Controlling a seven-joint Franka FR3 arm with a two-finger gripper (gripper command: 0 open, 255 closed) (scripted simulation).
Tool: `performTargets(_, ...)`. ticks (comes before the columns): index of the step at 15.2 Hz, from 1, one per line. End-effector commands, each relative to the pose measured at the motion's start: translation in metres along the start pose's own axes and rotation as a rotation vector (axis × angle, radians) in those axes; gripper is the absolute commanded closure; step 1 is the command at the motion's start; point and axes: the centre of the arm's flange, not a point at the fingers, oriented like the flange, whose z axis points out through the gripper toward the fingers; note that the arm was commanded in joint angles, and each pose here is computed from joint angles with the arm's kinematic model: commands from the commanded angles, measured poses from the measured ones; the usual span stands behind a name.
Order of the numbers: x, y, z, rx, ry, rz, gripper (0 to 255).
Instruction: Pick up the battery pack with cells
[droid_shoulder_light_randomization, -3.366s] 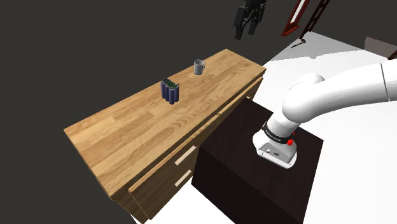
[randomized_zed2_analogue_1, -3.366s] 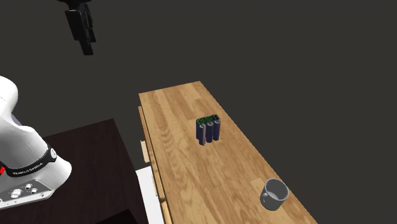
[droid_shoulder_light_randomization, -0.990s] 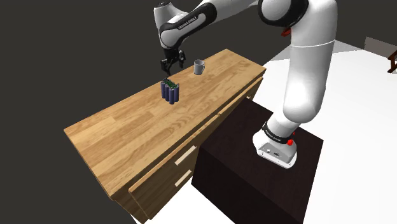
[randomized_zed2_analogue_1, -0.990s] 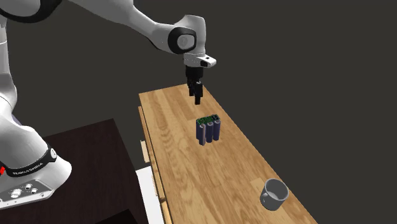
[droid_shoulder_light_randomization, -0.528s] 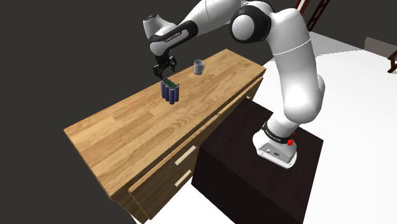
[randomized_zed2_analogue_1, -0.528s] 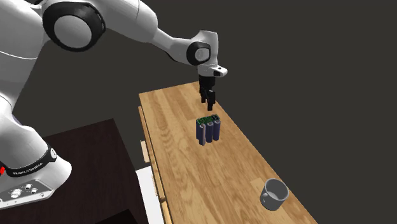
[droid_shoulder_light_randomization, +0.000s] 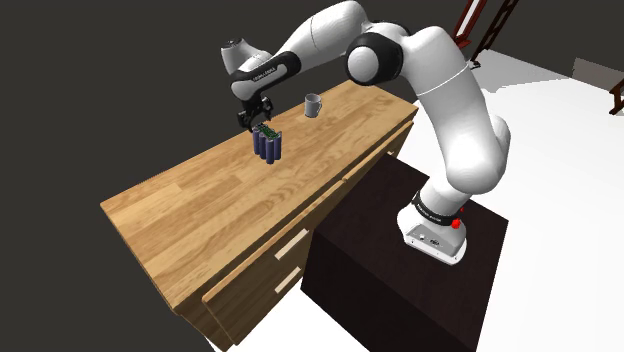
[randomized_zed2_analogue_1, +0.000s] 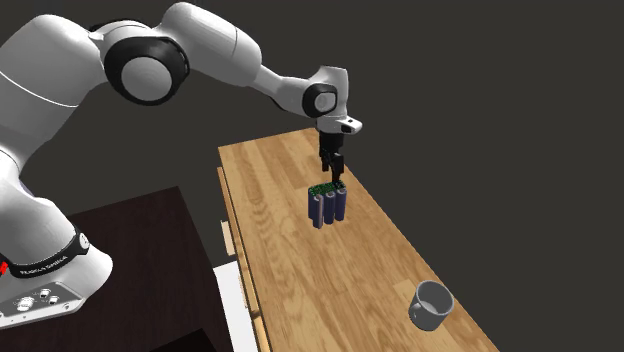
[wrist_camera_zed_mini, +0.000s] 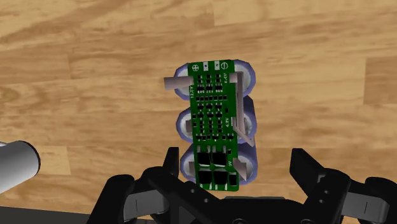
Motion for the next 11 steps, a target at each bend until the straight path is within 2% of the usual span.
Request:
performTargets(1, 0.0018, -0.0035, 0.0130, 0.000, 0.000, 0.000, 0)
performTargets(3, 0.0018, -0.0035, 0.0130, 0.000, 0.000, 0.000, 0)
performTargets(4, 0.0017, -0.0039, 0.0133, 0.000, 0.000, 0.000, 255)
performTargets(11, 0.0018, -0.0042, 0.0132, 0.000, 0.000, 0.000, 255)
